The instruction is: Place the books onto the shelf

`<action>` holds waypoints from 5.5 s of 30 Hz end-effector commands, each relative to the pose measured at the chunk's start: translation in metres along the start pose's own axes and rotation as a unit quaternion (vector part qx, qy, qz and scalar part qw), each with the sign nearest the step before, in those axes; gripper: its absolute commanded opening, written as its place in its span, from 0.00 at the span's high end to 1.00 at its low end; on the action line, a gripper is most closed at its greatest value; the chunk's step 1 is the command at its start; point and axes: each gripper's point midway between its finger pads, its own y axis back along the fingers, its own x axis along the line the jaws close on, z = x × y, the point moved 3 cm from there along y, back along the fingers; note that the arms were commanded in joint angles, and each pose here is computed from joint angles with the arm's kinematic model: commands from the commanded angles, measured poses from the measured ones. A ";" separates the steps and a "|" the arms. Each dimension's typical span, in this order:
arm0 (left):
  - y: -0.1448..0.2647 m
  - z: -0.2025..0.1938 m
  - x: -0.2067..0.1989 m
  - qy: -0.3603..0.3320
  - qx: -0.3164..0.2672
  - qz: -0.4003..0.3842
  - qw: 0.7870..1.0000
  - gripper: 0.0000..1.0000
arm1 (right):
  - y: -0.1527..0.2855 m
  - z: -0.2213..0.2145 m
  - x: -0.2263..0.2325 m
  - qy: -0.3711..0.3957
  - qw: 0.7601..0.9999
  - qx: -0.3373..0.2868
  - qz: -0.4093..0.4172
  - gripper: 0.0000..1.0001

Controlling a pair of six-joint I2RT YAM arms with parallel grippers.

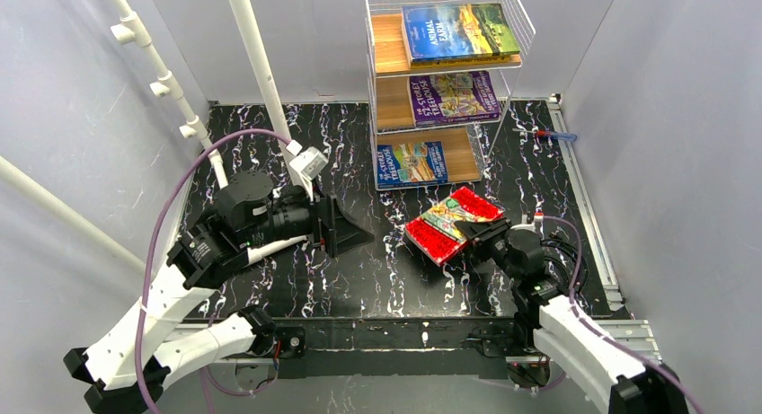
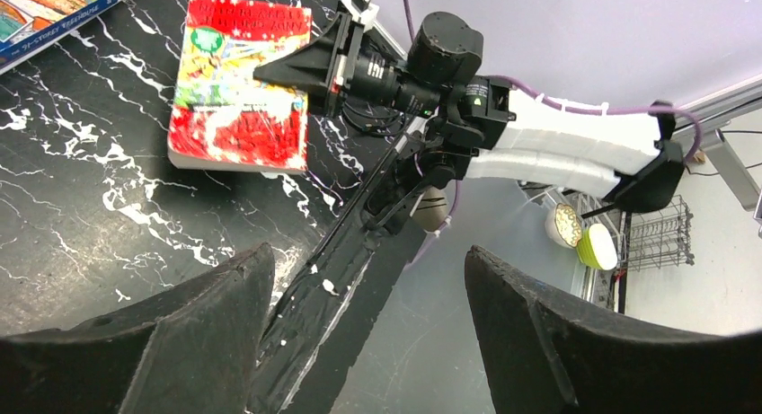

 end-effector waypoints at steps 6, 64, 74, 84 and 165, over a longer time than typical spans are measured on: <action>0.008 -0.009 0.007 -0.004 0.005 0.023 1.000 0.25 | -0.052 0.015 0.128 -0.031 0.980 -0.137 0.142 0.99; 0.082 -0.016 0.005 -0.054 -0.041 0.087 0.994 0.23 | -0.229 0.009 0.096 -0.089 0.953 -0.290 0.016 0.47; 0.081 -0.018 0.005 -0.051 -0.039 0.083 0.994 0.23 | -0.220 -0.002 0.103 -0.084 0.966 -0.242 -0.025 0.11; 0.079 -0.022 0.007 -0.046 -0.035 0.081 0.995 0.23 | -0.211 -0.011 0.093 -0.102 0.972 -0.205 -0.046 0.06; 0.065 -0.024 0.007 -0.040 -0.018 0.064 0.997 0.23 | -0.210 -0.014 0.055 -0.029 0.994 -0.039 -0.096 0.01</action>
